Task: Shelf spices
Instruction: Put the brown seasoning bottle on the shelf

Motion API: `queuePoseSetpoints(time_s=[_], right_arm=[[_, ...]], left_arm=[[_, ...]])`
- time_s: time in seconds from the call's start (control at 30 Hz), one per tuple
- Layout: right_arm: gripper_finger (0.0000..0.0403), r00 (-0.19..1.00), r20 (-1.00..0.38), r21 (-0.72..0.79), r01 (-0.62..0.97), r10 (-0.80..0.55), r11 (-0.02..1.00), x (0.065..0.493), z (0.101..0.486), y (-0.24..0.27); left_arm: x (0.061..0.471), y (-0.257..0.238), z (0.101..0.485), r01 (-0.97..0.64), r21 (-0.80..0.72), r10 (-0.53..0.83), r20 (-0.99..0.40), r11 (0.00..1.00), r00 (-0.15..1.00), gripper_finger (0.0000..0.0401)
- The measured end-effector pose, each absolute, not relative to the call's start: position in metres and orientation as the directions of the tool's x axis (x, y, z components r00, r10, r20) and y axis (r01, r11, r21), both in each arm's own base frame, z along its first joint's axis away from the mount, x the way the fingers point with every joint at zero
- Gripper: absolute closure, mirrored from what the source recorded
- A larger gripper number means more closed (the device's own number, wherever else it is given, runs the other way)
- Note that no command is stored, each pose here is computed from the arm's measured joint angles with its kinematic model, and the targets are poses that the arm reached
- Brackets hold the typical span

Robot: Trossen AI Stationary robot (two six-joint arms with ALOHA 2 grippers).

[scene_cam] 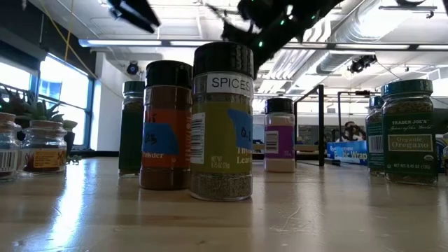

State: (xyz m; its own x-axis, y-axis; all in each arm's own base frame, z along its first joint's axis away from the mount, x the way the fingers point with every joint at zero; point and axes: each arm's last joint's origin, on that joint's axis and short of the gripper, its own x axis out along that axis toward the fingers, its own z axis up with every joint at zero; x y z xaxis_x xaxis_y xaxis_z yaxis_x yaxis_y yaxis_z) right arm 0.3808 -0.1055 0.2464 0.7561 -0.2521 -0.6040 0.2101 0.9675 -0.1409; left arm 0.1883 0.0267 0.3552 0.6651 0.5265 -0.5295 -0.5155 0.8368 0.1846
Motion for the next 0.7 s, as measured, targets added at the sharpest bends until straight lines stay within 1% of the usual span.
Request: queuePoseSetpoints(time_s=[0.13,0.27,0.33,0.43,0.57,0.7], right_arm=[[0.0399,0.716,-0.640,-0.134,0.253,-0.279,0.958,0.381,0.233,-0.125],[0.0399,0.707,-0.641,-0.127,0.286,-0.299,0.950,0.381,0.227,-0.138],[0.0399,0.713,-0.643,-0.110,0.278,-0.281,0.954,0.382,0.222,-0.143],[0.0399,0.713,-0.650,-0.090,0.271,-0.263,0.958,0.384,0.213,-0.148],[0.0399,0.691,-0.663,-0.109,0.293,-0.289,0.950,0.386,0.206,-0.150],[0.0399,0.687,-0.664,-0.095,0.316,-0.296,0.944,0.384,0.205,-0.154]], left_arm=[[0.173,0.021,0.336,-0.546,0.130,0.520,-0.546,0.827,0.657,0.0151],[0.164,0.017,0.324,-0.564,0.087,0.510,-0.554,0.821,0.658,0.0151],[0.162,0.016,0.318,-0.573,0.084,0.515,-0.559,0.815,0.650,0.0151],[0.161,0.015,0.314,-0.573,0.089,0.515,-0.565,0.815,0.644,0.0151],[0.161,0.016,0.315,-0.574,0.087,0.516,-0.562,0.814,0.647,0.0151],[0.161,0.016,0.315,-0.575,0.089,0.518,-0.561,0.813,0.646,0.0151]])
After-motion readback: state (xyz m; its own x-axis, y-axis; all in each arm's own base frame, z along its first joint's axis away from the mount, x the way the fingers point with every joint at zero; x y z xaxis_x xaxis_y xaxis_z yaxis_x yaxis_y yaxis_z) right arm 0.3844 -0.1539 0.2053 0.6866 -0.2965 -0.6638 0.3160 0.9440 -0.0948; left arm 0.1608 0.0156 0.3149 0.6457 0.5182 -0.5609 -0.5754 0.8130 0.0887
